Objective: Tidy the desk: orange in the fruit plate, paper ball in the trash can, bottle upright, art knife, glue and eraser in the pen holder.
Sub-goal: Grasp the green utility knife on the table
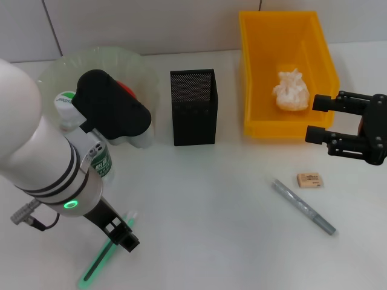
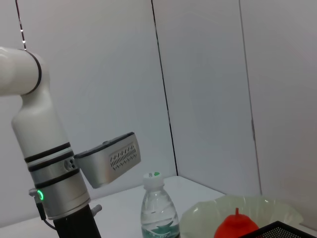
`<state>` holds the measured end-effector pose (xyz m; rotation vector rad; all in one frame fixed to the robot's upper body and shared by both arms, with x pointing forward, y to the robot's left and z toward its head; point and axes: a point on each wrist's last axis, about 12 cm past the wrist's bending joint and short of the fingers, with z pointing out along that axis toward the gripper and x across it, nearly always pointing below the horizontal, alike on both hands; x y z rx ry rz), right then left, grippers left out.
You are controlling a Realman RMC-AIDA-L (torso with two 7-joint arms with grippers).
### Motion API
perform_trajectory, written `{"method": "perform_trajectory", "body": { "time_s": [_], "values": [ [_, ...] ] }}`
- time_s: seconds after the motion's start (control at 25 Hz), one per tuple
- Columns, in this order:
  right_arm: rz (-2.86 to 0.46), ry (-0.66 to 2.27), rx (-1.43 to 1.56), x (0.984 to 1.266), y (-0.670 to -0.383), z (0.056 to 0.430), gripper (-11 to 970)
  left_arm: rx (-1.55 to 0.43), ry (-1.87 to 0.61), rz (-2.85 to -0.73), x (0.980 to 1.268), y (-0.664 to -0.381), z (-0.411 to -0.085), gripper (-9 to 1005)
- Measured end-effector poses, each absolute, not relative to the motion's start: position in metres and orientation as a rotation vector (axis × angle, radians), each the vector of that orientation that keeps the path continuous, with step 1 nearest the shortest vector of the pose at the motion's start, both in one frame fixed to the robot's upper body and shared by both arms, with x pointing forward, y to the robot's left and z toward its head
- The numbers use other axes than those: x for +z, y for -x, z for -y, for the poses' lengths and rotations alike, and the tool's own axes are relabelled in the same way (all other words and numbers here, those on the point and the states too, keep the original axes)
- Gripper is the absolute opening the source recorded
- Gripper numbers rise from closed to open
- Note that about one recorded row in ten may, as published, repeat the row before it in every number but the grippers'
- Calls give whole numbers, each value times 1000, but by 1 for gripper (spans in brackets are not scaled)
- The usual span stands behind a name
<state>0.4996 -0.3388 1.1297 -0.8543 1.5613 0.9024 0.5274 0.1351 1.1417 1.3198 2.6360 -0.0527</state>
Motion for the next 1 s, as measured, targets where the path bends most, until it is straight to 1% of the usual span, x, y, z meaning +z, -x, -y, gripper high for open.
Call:
{"method": "perform_trajectory", "body": {
  "time_s": [0.52, 0.72, 1.0],
  "values": [
    [-1560, 855, 909, 1130, -499, 339, 618, -28, -1333, -2640, 1138, -528, -135, 779],
    [-1561, 852, 909, 1130, -498, 339, 618, -28, -1334, -2639, 1137, -528, -135, 564],
    [-1562, 854, 910, 1129, -498, 339, 617, -26, -1351, -2644, 1134, -528, -133, 560]
  ]
}}
